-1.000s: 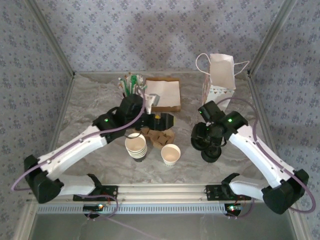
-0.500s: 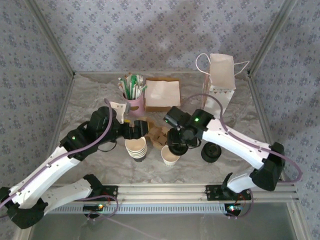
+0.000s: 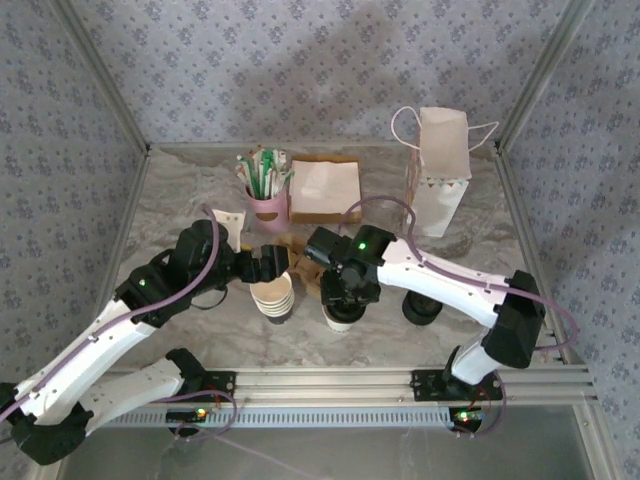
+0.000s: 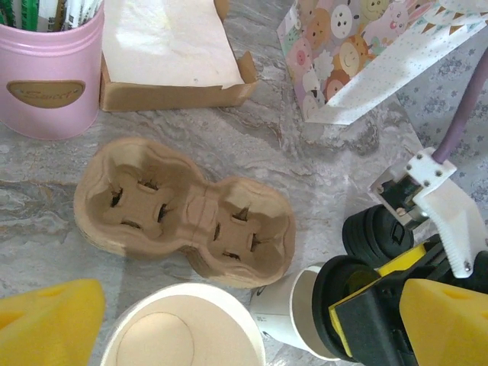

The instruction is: Pack the takeout coffee

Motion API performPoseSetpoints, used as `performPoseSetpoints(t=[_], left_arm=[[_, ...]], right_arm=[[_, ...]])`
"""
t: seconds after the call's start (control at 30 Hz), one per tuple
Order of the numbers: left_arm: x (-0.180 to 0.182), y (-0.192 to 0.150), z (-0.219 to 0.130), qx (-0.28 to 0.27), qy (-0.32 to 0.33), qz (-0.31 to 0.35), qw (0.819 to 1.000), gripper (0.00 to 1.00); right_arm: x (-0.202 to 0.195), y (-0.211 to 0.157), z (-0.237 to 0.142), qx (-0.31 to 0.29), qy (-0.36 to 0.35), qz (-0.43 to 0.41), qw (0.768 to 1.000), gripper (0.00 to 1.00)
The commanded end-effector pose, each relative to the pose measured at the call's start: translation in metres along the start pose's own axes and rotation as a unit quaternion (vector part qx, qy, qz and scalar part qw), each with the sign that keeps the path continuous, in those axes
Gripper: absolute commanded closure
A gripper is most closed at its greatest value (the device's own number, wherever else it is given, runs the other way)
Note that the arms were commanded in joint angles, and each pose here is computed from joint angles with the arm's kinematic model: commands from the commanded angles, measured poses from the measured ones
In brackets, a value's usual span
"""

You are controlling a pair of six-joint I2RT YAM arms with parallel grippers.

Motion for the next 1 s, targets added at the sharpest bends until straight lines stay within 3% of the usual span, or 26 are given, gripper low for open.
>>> performPoseSetpoints(t=[0.0,0.97], left_arm=[[0.004,0.001,-0.003,-0.006,0.008,0.006,1.0,0.01],[0.007,-0.002,0.0,-0.004,0.006,0.001,1.0,0.01]], right_arm=[[0.004,-0.001,0.001,0.009,-0.006,0.008,1.0,0.31],[0.013,-0.005,0.022,0.048,-0.015,0.003,0.999,0.31]])
Point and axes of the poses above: each hand's point on the last joint's axis, 136 mm out from that joint toward the fingers, its own z axis out along the fingers, its own x axis along the line the jaws close on, y = z × x, the point moved 2 cm from there along -z, back along the fingers, and after that the axes turned 1 degree about -z, right-handed, at the moved point
